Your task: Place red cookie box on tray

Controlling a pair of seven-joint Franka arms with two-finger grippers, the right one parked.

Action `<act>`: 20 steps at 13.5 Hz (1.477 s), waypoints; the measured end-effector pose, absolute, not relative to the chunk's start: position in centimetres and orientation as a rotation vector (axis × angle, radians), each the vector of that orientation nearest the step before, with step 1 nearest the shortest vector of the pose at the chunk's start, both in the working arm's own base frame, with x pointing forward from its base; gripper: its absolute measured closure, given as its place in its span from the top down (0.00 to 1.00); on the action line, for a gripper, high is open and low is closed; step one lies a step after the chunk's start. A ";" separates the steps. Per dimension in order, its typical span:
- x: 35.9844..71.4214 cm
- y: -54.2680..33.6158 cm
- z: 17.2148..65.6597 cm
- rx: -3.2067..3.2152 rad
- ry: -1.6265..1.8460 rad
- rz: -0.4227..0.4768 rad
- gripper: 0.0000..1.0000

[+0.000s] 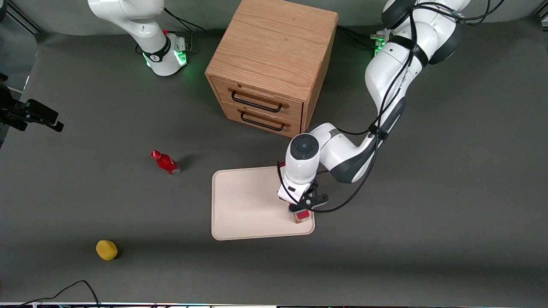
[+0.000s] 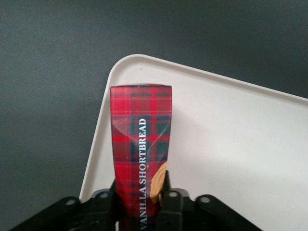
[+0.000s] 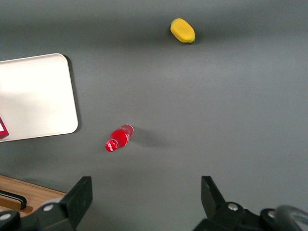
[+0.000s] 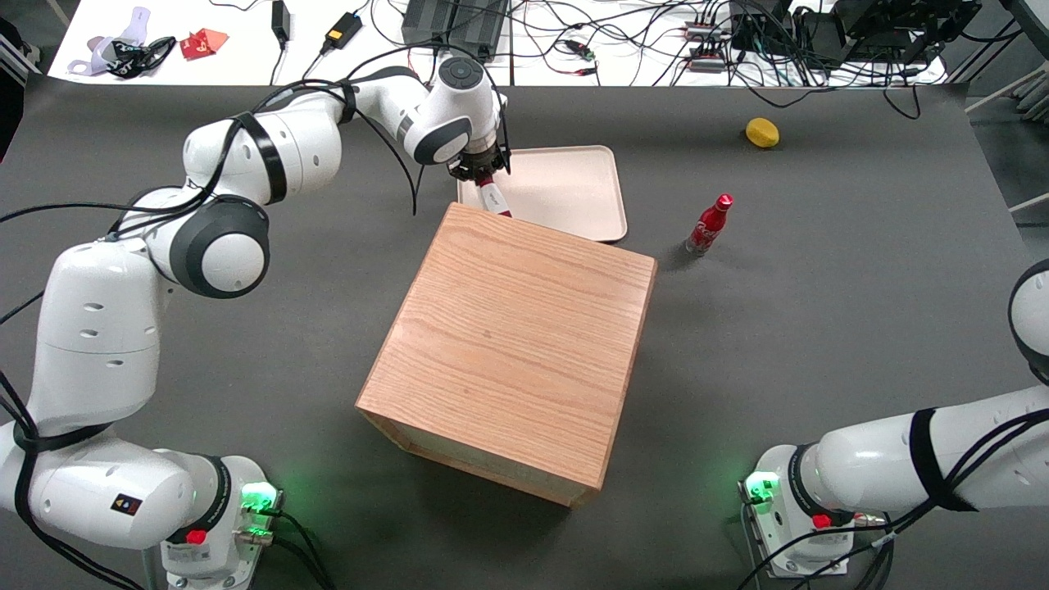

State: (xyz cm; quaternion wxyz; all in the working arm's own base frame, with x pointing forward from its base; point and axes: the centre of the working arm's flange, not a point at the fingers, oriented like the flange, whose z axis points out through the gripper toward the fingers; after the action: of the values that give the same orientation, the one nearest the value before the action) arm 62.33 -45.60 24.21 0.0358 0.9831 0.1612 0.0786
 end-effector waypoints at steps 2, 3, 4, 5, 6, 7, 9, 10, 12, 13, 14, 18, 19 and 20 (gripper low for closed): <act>62.4 -45.5 23.8 3.024 0.495 0.238 0.64; 62.4 -45.5 23.8 3.025 0.491 0.238 0.74; 62.5 -45.5 23.9 3.024 0.487 0.241 0.83; 62.6 -45.4 24.2 3.022 0.487 0.246 0.96; 62.9 -45.3 24.6 3.024 0.492 0.250 1.00; 63.1 -45.0 25.2 3.041 0.491 0.243 1.00; 63.1 -44.4 27.1 3.098 0.438 0.192 1.00; 63.3 -44.0 28.7 3.107 0.409 0.171 1.00; 63.8 -42.3 33.3 3.109 0.319 0.143 1.00; 63.7 -41.3 35.9 3.107 0.284 0.101 1.00; 63.4 -40.2 38.5 3.097 0.260 0.049 1.00; 60.5 -35.5 46.8 3.133 0.089 -0.112 1.00; 59.9 -34.0 48.3 3.147 0.039 -0.149 1.00; 59.4 -32.1 49.5 3.153 -0.003 -0.183 1.00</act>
State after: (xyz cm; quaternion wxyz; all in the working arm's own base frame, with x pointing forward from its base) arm 59.41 -32.12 49.49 -0.0083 0.9983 -0.0011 -0.0578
